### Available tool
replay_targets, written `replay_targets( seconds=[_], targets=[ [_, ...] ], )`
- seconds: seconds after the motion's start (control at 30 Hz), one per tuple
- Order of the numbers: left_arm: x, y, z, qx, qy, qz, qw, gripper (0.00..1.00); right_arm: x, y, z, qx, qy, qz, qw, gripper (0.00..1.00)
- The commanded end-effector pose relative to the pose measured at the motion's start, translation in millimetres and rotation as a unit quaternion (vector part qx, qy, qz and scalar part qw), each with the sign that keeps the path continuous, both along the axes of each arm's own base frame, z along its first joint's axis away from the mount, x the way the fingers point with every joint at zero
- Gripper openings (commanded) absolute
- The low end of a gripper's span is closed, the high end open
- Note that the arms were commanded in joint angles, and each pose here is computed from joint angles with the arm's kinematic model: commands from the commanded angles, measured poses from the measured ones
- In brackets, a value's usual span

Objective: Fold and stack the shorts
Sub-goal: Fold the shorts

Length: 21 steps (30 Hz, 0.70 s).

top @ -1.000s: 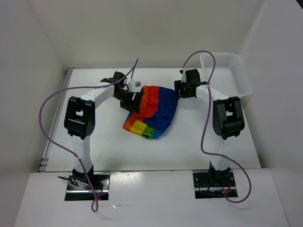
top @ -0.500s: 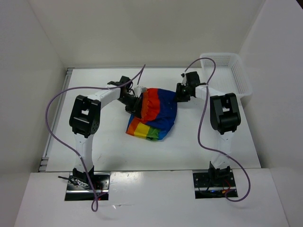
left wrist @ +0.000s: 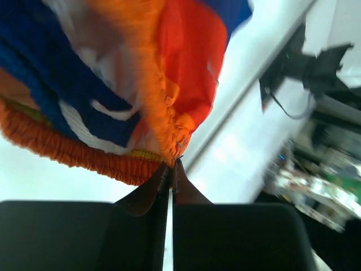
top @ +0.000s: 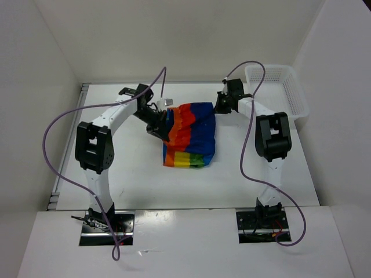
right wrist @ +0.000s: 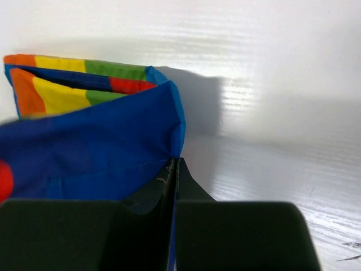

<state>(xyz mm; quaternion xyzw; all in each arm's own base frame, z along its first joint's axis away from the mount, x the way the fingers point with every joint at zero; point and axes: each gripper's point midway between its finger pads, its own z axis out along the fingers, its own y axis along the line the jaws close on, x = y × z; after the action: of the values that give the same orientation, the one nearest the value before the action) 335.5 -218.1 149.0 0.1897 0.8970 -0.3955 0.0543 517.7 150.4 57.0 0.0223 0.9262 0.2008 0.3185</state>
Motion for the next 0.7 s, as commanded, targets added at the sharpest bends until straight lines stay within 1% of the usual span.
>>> replay_targets(
  seconds=[0.0,0.03,0.07,0.13,0.17,0.2,0.23,0.27,0.33,0.37,0.4,0.43,0.5,0.53,0.6,0.63,0.67],
  targets=[
    [-61,-1,-22,0.008,0.155,-0.016,0.988,0.05,23,-8,19,-0.019,-0.044,-0.004,0.999,0.01],
    [-72,1,-33,0.011,0.185,-0.015,0.982,0.05,23,-9,19,-0.024,-0.046,0.001,0.999,0.01],
    [-76,2,-41,0.014,0.195,-0.015,0.981,0.07,23,-10,18,-0.035,-0.052,0.013,0.998,0.01],
    [-72,6,-53,0.017,0.191,-0.008,0.981,0.07,22,-6,31,-0.032,-0.068,0.034,0.997,0.01],
    [-72,8,-61,0.024,0.192,-0.008,0.981,0.09,23,-6,36,-0.034,-0.074,0.036,0.996,0.04],
    [-67,8,-64,0.027,0.178,-0.008,0.984,0.1,21,-7,40,-0.038,-0.079,0.041,0.995,0.09],
    [-65,9,-70,0.032,0.178,-0.008,0.984,0.11,18,-5,37,-0.034,-0.074,0.046,0.996,0.45],
    [-61,8,-75,0.03,0.171,-0.008,0.985,0.12,17,-5,45,-0.035,-0.084,0.054,0.994,0.66],
    [-57,7,-77,0.028,0.164,-0.009,0.986,0.18,13,-6,50,-0.044,-0.09,0.064,0.993,0.87],
    [-52,5,-76,0.025,0.154,-0.009,0.988,0.21,9,-2,50,-0.047,-0.09,0.073,0.992,0.89],
    [-47,5,-76,0.027,0.143,-0.009,0.989,0.29,5,-3,49,-0.053,-0.088,0.079,0.992,0.9],
    [-47,5,-76,0.027,0.143,-0.009,0.989,0.32,3,3,63,-0.051,-0.101,0.084,0.99,0.9],
    [-42,5,-68,0.026,0.116,-0.009,0.993,0.35,-5,1,65,-0.06,-0.102,0.093,0.989,0.9],
    [-39,8,-60,0.022,0.103,-0.003,0.994,0.39,-10,0,77,-0.059,-0.108,0.093,0.988,0.9],
    [-28,14,-47,0.014,0.076,0.009,0.997,0.43,-25,-2,80,-0.064,-0.103,0.107,0.987,0.9],
    [-21,16,-32,0.006,0.046,0.013,0.999,0.46,-33,-3,82,-0.068,-0.104,0.121,0.985,0.9],
    [-15,18,-23,0.001,0.027,0.018,0.999,0.48,-44,0,97,-0.06,-0.116,0.133,0.982,0.9]
  ],
)
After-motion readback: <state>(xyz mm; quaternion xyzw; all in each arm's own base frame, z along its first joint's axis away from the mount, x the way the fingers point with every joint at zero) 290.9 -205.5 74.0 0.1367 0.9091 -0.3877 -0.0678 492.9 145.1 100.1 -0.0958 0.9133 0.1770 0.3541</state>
